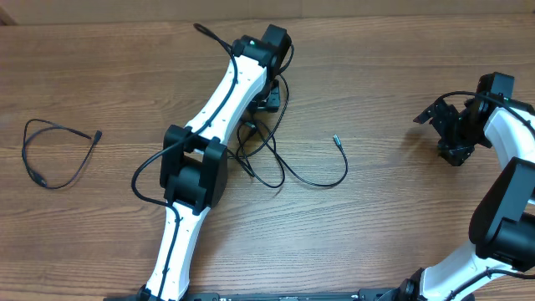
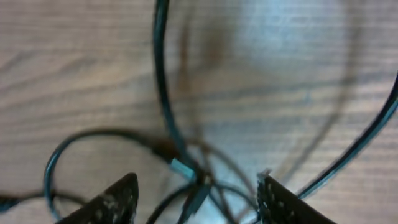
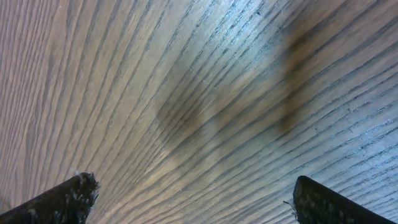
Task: Untangle cables
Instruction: 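Grasp a cable loop with the left gripper and lift it high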
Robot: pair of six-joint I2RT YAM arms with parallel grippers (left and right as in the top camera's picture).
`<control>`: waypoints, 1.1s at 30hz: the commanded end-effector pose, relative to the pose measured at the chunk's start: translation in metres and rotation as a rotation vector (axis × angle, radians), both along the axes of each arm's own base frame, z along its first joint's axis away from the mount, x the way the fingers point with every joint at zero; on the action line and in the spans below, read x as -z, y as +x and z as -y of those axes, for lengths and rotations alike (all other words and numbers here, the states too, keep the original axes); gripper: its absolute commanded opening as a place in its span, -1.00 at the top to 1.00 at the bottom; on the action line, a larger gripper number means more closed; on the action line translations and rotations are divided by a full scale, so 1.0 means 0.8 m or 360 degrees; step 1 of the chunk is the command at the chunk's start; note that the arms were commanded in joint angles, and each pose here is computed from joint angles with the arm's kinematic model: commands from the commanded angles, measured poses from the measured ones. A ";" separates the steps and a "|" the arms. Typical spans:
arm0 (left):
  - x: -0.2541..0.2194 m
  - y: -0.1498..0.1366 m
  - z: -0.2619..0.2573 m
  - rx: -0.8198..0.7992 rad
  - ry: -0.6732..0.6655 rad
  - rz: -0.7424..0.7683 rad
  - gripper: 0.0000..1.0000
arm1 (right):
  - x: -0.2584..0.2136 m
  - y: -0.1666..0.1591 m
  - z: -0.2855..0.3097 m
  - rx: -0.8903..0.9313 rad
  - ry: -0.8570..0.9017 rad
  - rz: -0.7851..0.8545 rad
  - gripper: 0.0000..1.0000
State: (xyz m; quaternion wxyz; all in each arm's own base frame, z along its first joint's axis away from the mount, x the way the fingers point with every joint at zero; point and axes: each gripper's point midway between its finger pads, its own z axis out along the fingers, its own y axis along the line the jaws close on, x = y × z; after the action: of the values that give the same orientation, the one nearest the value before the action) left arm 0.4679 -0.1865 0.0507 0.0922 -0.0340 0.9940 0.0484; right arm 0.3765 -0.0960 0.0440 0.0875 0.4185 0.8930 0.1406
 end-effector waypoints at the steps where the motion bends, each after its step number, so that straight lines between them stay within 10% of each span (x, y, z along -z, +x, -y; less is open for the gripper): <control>1: 0.004 0.014 -0.011 0.0015 0.0093 0.0090 -0.14 | -0.014 0.008 0.004 -0.0008 -0.0023 0.0057 -1.00; 5: 0.010 0.025 -0.016 0.0001 0.0138 0.0161 0.24 | -0.014 0.008 0.004 -0.0007 -0.0023 0.0057 -0.99; 13: 0.043 0.025 -0.020 0.0009 0.0154 0.0170 0.03 | -0.014 0.008 0.004 -0.0007 -0.0023 0.0057 -0.99; 17: 0.055 0.024 -0.023 0.0060 0.0166 0.0159 0.92 | -0.014 0.008 0.004 -0.0007 -0.0023 0.0057 -1.00; 20: 0.043 0.020 -0.024 0.0096 0.0172 0.0139 0.92 | -0.015 0.008 0.004 -0.0008 -0.0023 0.0058 -1.00; 33: -0.239 0.012 0.064 0.0309 -0.0633 0.0573 0.92 | -0.014 0.008 0.004 -0.0007 -0.0023 0.0057 -0.99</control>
State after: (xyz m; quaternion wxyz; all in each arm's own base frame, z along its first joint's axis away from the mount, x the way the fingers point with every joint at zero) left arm 0.4886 -0.2119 0.1276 0.1853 0.0049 0.9819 -0.0389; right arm 0.3764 -0.0959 0.0439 0.0873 0.4185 0.8930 0.1405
